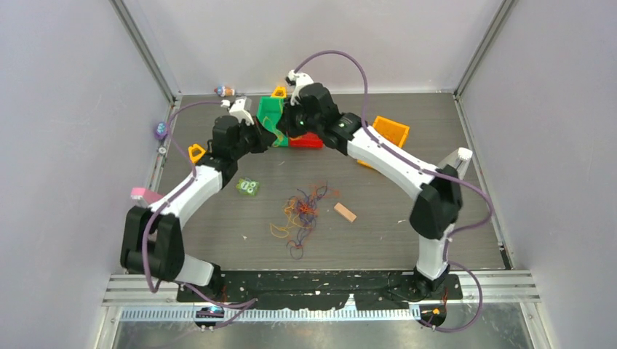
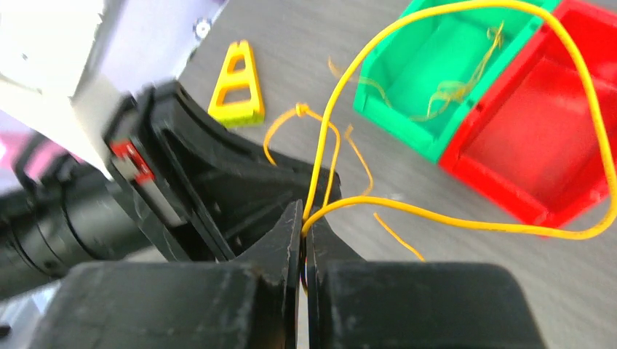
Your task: Untangle the cables
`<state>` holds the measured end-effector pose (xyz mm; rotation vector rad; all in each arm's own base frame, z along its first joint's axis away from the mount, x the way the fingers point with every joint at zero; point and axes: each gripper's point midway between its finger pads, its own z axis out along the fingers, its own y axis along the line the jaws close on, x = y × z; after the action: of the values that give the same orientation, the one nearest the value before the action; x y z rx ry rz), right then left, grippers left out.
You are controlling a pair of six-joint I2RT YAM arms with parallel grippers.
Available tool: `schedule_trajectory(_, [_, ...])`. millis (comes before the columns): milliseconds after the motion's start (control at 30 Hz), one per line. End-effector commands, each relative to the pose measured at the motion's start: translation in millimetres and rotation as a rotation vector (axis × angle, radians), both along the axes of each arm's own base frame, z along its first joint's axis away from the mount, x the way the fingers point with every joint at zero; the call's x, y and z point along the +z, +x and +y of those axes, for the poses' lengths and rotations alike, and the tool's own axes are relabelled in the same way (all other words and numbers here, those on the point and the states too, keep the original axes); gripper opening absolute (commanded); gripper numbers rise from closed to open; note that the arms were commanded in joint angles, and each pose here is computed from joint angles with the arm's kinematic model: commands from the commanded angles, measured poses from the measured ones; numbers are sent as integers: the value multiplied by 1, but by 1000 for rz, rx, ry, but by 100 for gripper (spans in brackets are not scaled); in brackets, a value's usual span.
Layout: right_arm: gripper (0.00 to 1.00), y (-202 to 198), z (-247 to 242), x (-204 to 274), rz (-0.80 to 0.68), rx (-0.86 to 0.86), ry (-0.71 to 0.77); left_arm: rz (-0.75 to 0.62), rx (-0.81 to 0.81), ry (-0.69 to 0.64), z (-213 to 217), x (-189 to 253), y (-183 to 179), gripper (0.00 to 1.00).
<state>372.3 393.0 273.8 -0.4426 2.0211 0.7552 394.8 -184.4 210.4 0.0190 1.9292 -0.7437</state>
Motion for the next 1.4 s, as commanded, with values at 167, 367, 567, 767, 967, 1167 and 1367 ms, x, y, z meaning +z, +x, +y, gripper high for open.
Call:
schedule_trajectory(167, [5,118,40,51,-123,-59,242,36,72,-26,10,-1,111,0])
schedule_trajectory(367, [5,171,61,13,-117,-71,379,105,94,-19,17,-11,161,0])
schedule_trajectory(567, [67,196,66,-3,-112,-105,470,177,134,43,34,-18,157,51])
schedule_trajectory(767, [82,188,60,3,-107,-99,451,175,176,133,54,0,132,55])
schedule_trajectory(967, [89,164,49,6,-73,-50,390,171,210,93,76,5,113,65])
schedule_trajectory(1167, [92,129,-4,21,-53,-25,312,198,178,119,81,-2,91,73])
schedule_trajectory(1367, [93,86,-96,22,-86,-78,227,213,210,136,88,-18,82,85])
